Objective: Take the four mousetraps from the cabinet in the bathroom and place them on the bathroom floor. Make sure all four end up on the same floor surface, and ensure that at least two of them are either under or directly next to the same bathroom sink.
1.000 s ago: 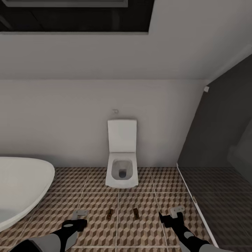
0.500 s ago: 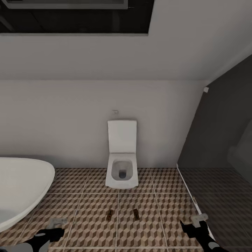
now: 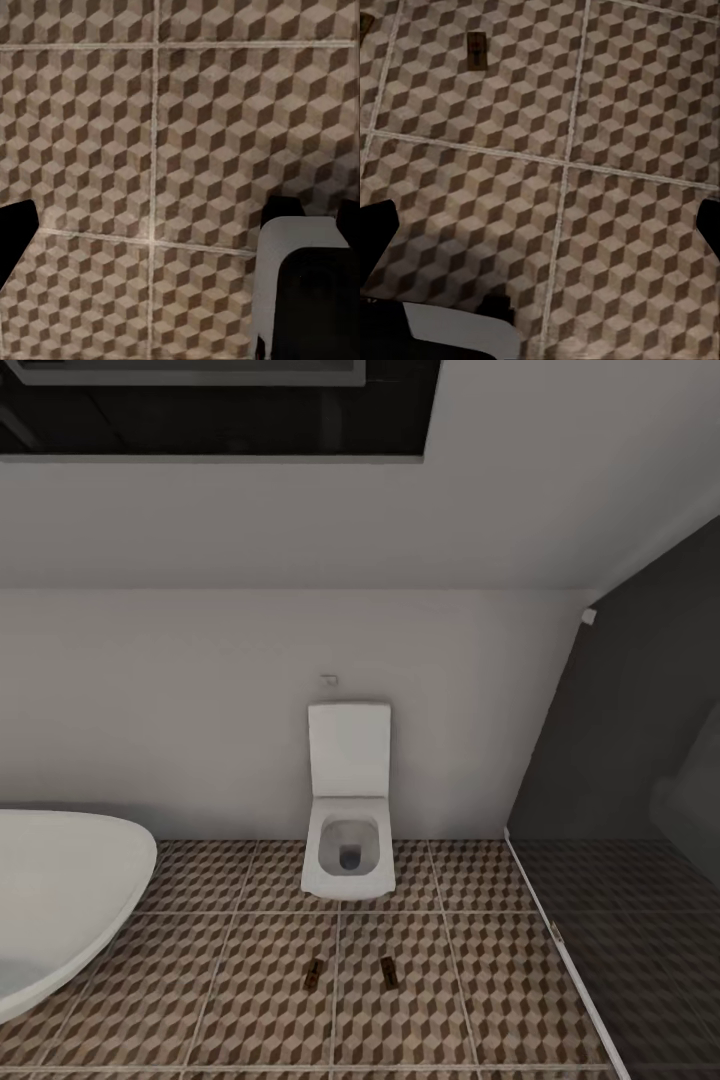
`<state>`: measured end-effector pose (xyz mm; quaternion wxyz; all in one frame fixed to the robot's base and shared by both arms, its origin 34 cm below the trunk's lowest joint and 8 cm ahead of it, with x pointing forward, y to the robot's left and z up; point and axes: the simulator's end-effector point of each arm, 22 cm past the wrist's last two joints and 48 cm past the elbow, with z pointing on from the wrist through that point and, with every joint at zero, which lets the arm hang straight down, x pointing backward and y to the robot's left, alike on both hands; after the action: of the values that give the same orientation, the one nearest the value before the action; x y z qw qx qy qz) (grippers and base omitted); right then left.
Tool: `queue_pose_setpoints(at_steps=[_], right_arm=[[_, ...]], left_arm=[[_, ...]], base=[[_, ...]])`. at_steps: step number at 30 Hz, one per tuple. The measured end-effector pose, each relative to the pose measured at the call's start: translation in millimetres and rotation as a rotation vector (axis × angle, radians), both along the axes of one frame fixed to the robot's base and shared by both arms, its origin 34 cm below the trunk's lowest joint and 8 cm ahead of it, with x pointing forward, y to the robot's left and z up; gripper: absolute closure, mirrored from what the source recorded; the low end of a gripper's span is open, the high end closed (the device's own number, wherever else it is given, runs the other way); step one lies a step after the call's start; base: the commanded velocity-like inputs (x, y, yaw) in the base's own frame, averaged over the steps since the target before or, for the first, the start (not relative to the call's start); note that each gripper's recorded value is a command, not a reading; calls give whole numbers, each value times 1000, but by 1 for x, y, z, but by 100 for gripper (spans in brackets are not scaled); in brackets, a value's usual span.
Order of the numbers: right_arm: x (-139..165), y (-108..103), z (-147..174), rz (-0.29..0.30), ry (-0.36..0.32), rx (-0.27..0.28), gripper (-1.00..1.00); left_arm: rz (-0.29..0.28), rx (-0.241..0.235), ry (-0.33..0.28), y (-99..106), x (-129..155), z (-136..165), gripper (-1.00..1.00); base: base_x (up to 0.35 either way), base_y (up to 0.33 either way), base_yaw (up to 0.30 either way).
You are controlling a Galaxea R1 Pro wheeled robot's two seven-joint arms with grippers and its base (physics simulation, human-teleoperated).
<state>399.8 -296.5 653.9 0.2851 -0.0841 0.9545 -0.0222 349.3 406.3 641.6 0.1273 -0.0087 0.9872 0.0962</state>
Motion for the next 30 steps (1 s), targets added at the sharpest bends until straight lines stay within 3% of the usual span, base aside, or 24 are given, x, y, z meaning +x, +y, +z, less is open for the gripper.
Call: queue_pose_setpoints(at_steps=[5, 10, 11, 15, 16, 19, 22, 30], right_arm=[[-48, 28, -13, -17, 60, 17, -100], [-84, 34, -20, -23, 106, 20, -100], [-94, 34, -22, -24, 119, 21, -100], [-102, 34, -23, -25, 131, 20, -100], [-105, 34, -23, -25, 134, 19, -100], [-108, 33, -24, -27, 145, 15, -100], [-114, 31, -27, -29, 170, 9, -100], [-126, 35, -32, -26, 232, 7, -100]], left_arm=[[-6, -23, 83, -18, -65, -14, -100], [-11, -59, 133, -46, -104, -23, -100], [-18, -91, 145, -71, -113, -26, -100], [-23, -147, 151, -117, -117, -30, -100], [-28, -174, 154, -140, -119, -31, -100], [-29, -198, 156, -160, -120, -31, -100], [-29, -205, 158, -166, -120, -31, -100], [-23, -188, 164, -154, -122, -31, -100]], base=[[0, 0, 0], [0, 0, 0], [0, 0, 0], [0, 0, 0], [0, 0, 0], [0, 0, 0], [0, 0, 0], [0, 0, 0]])
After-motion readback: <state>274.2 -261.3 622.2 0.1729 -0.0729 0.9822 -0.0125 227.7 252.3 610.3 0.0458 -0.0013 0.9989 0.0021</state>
